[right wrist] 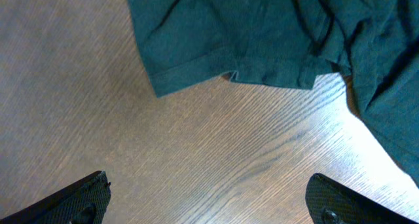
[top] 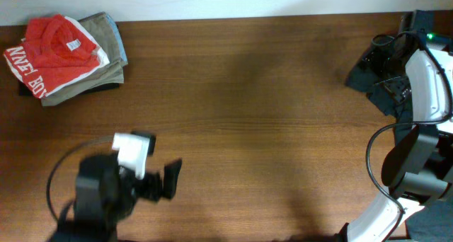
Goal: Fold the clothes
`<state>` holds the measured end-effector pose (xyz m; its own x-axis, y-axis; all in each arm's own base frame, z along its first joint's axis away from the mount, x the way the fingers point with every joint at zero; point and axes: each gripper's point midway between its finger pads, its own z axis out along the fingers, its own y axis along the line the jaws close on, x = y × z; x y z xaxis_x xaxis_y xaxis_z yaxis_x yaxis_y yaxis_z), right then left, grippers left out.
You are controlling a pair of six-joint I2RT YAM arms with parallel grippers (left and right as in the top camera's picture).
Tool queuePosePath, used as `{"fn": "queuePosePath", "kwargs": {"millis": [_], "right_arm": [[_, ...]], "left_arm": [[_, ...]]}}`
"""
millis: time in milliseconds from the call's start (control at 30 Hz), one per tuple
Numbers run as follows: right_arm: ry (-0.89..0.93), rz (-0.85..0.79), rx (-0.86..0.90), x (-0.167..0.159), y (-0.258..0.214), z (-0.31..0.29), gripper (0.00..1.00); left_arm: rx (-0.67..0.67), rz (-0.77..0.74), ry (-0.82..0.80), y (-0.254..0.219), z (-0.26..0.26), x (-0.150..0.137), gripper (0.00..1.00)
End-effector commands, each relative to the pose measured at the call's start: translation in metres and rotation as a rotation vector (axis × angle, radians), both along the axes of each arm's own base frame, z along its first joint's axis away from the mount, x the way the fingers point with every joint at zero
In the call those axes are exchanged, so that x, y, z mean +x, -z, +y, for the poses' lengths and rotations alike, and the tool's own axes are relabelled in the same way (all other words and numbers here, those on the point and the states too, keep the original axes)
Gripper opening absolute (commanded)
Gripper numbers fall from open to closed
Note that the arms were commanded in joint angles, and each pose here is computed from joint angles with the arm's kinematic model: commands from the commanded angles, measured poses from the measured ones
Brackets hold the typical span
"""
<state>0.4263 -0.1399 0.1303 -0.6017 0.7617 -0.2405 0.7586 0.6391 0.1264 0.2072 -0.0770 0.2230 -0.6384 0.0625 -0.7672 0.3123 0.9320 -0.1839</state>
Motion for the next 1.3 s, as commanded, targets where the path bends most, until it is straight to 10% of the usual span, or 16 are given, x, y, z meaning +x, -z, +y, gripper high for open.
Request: {"fn": "queuePosePath", "kwargs": {"millis": [0, 600, 1267], "right_arm": [[0.013, -0.007, -0.012, 0.001, -0.004, -0.003, 0.99], [0.013, -0.007, -0.012, 0.001, -0.004, -0.003, 0.99], [0.013, -0.007, -0.012, 0.001, -0.004, -0.003, 0.99]], "left_arm": [[-0.008, -0.131, -0.042, 0.008, 0.011, -0.018, 0.99], [-0.179, -0.715, -0.267, 0.015, 0.043, 0.039, 0.99], [0.017, -0.610, -0.355, 0.066, 0.070, 0.039, 0.99]]}}
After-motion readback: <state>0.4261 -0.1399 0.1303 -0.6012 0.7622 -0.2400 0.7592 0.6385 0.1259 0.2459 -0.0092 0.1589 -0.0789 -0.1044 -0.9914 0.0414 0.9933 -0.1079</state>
